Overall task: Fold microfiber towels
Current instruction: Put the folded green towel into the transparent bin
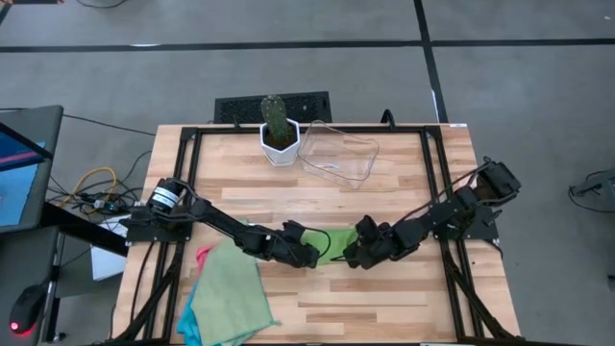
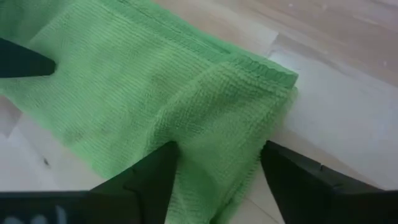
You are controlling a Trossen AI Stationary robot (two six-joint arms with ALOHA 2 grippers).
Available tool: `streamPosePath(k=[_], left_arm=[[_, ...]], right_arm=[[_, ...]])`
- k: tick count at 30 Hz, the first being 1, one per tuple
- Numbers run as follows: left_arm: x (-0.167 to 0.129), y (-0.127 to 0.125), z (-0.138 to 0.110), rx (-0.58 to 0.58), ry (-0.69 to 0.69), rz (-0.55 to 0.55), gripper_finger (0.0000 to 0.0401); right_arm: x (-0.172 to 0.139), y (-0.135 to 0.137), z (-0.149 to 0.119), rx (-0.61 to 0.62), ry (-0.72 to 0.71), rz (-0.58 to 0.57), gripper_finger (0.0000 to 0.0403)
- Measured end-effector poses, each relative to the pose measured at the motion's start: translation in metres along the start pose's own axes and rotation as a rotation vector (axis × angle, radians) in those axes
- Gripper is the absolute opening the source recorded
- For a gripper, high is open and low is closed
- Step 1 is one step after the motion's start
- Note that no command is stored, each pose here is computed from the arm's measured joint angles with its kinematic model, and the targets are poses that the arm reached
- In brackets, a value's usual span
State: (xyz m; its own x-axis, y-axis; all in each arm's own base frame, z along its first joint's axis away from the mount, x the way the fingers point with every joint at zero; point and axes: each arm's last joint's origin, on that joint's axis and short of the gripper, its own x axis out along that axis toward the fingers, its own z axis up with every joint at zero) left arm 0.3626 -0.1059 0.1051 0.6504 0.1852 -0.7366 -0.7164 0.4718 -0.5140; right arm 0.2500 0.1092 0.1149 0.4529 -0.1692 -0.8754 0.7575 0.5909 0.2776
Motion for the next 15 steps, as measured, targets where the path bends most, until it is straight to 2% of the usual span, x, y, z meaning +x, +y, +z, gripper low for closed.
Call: streamPosePath(k=[4,11,13,15], left_arm=[[0.0004,0.001,-0.0002,0.037,0.0,0.008,0.0133],[0.0016,0.0021,0.0021,0.111,-0.022,0.017,0.0061],[0.0027,0.0027,0.0045,0.14,-0.018,0.017,0.0029],[0.0028,0.002,0.0077,0.165,-0.015,0.005,0.0011]], right_arm=[[0.0016,-0.0004,-0.002,-0.006,0.004,-0.007,0.0188],[0.0043,0.003,-0.0024,-0.039,0.0,0.03,0.0039],[0.0043,0.0052,-0.0008,-0.059,-0.007,0.054,0.0018],[0.0013,0.0066,0.0009,-0.073,-0.009,0.075,0.002]])
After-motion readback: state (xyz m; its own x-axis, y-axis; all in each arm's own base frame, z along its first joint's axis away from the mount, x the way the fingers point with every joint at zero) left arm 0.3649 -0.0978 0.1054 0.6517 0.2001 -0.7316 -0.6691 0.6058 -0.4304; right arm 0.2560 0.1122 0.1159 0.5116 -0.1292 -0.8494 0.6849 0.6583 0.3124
